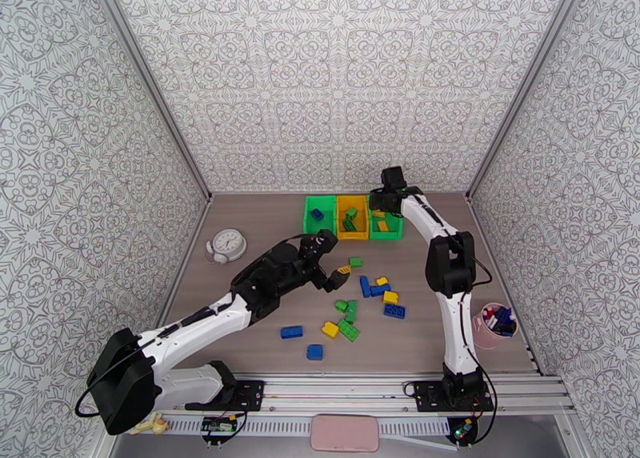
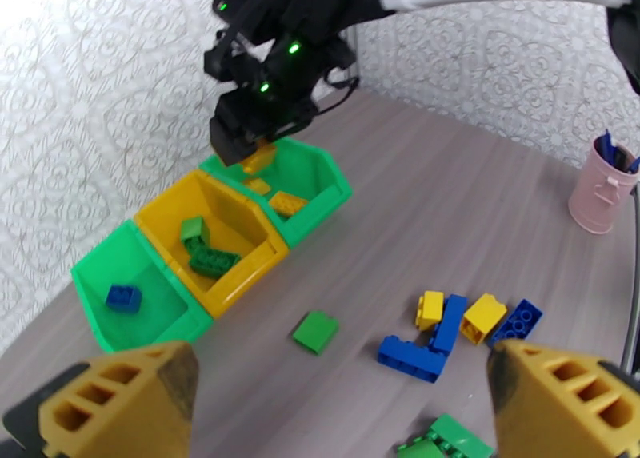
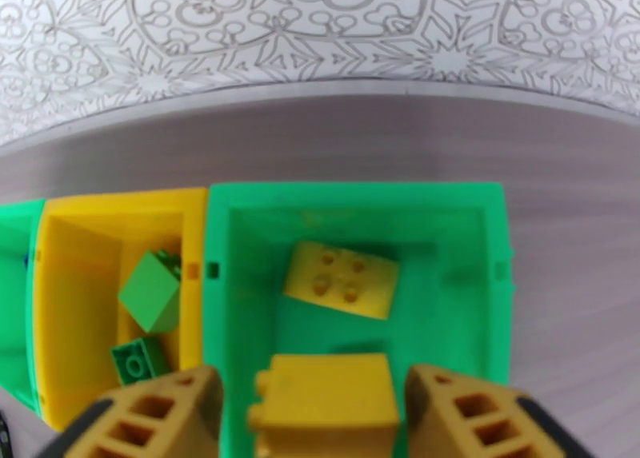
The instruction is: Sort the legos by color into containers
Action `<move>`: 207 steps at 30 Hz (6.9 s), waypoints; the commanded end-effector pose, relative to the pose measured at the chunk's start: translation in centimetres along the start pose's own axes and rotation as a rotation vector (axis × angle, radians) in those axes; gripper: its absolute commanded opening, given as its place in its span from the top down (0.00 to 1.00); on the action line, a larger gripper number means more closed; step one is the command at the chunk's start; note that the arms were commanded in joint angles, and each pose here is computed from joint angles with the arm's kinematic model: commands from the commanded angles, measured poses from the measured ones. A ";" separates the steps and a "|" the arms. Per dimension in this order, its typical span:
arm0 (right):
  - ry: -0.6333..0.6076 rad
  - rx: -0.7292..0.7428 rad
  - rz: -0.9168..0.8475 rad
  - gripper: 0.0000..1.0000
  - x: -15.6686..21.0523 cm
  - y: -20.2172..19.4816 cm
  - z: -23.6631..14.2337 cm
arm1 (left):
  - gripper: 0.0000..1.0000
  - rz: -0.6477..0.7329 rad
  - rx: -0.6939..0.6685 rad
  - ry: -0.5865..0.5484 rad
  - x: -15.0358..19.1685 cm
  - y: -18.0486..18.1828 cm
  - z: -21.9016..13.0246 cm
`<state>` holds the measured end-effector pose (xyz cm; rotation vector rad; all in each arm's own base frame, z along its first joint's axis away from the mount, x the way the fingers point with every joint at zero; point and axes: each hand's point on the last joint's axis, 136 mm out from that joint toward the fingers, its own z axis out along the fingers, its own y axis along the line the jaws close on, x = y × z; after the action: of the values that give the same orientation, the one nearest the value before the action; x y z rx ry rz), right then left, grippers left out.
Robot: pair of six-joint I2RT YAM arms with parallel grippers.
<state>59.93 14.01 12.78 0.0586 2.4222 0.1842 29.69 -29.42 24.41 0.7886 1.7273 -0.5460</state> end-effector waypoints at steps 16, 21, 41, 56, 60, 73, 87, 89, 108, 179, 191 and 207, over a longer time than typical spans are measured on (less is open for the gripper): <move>-0.056 -0.228 -0.124 0.00 7.2 1.4 -11.4 | 0.00 -0.699 -0.587 0.470 10.3 1.8 -8.8; -0.007 -0.280 -0.164 0.00 11.2 1.6 -13.3 | 0.00 -0.827 -0.647 0.702 14.8 0.0 -10.6; 0.034 -0.242 -0.069 0.00 15.0 0.1 -13.6 | 0.00 -0.807 -0.573 0.965 23.9 -2.2 -10.4; 0.049 -0.239 -0.062 0.00 15.4 0.0 -13.5 | 0.09 -0.788 -0.571 1.041 26.2 -1.8 -9.7; 0.053 -0.232 -0.061 0.00 15.4 -0.1 -13.4 | 0.19 -0.785 -0.576 1.054 26.3 -1.8 -9.6; 0.032 -0.224 -0.069 0.00 14.0 0.0 -13.9 | 0.38 -0.779 -0.585 0.934 22.3 -0.3 -8.2; -0.003 -0.219 -0.058 0.00 14.6 -0.6 -17.1 | 0.38 -0.722 -0.540 0.489 8.6 9.9 4.2; 0.001 -0.220 -0.050 0.00 14.8 -0.6 -17.3 | 0.38 -0.741 -0.563 0.452 7.3 12.1 5.9; -0.010 -0.185 -0.030 0.00 15.1 -1.4 -18.1 | 0.38 -1.364 -0.711 0.290 7.4 22.2 16.9; 0.423 0.057 -0.161 0.58 23.4 7.5 -3.3 | 0.00 -0.242 -0.090 0.203 8.4 0.1 -4.3; 0.303 -0.004 -0.148 0.63 20.2 8.2 -6.5 | 0.00 -0.234 -0.035 0.215 9.9 -1.3 -4.0; -0.068 -0.092 -0.137 0.64 6.4 11.0 -7.7 | 0.00 -0.216 -0.055 0.197 10.3 -3.2 -3.0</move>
<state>47.32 24.56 15.08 -0.1347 2.4038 0.2543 23.31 -27.11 15.03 0.6832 2.0375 -0.5852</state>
